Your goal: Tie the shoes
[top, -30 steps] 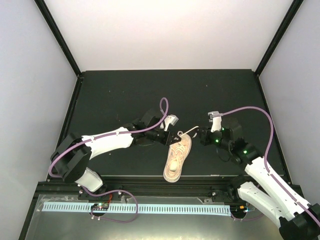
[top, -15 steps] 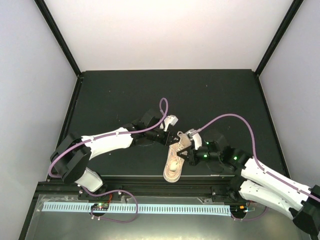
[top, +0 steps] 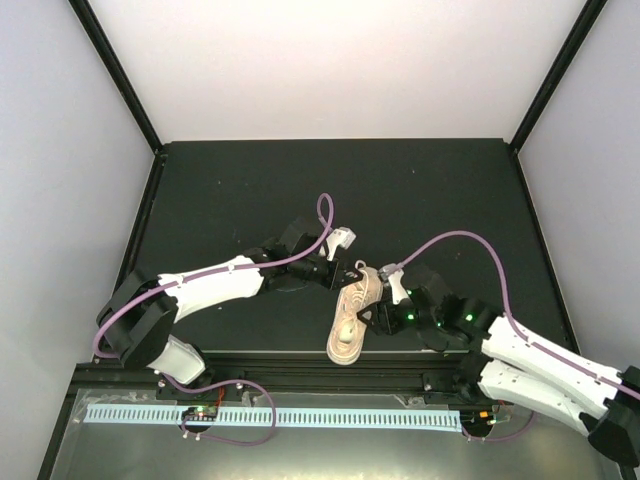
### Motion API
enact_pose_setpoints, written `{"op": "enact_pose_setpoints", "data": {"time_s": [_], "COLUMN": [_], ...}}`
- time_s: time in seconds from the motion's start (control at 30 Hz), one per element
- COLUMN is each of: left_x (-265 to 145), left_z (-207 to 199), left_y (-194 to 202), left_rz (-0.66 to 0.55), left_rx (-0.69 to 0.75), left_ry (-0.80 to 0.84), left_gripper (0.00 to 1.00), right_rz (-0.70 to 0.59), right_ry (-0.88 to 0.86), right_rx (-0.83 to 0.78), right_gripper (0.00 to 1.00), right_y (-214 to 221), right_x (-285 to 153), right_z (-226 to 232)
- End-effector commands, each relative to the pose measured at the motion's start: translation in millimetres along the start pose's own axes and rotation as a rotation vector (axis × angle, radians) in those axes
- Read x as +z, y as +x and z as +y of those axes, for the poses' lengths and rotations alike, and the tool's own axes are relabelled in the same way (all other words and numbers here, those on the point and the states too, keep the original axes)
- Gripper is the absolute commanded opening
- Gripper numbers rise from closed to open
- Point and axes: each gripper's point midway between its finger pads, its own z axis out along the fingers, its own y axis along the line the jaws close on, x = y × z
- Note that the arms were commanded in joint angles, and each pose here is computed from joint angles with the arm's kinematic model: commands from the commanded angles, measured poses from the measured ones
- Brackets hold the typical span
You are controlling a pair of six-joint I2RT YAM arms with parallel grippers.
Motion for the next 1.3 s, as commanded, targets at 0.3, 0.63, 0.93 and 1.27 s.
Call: {"op": "enact_pose_setpoints", "data": {"time_s": [0.3, 0.63, 0.93, 1.27], "left_x": [-7, -8, -8, -4], "left_z": [-16, -18, -18, -17], "left_y": [-3, -3, -3, 1], "left_rz": [-0.018, -0.015, -0.013, 0.009], "left_rx": [0.040, 0.043, 0.043, 0.032], "left_ry": [0.051, 0.053, 0.057, 0.065], "left_gripper": [0.02, 0.02, 0.02, 0.01], "right_rz": [-0.228, -0.256, -0.244, -0.289], "right_ry": [0.031, 0.044, 0.059, 0.059], "right_rx": [-0.028, -0.046, -0.078, -0.065], "right_gripper": [0.77, 0.65, 0.48, 0.23], "right_y": [-38, -42, -45, -59], "right_x": [-17, 2, 16, 25], "right_z": [-13, -29, -34, -35]}}
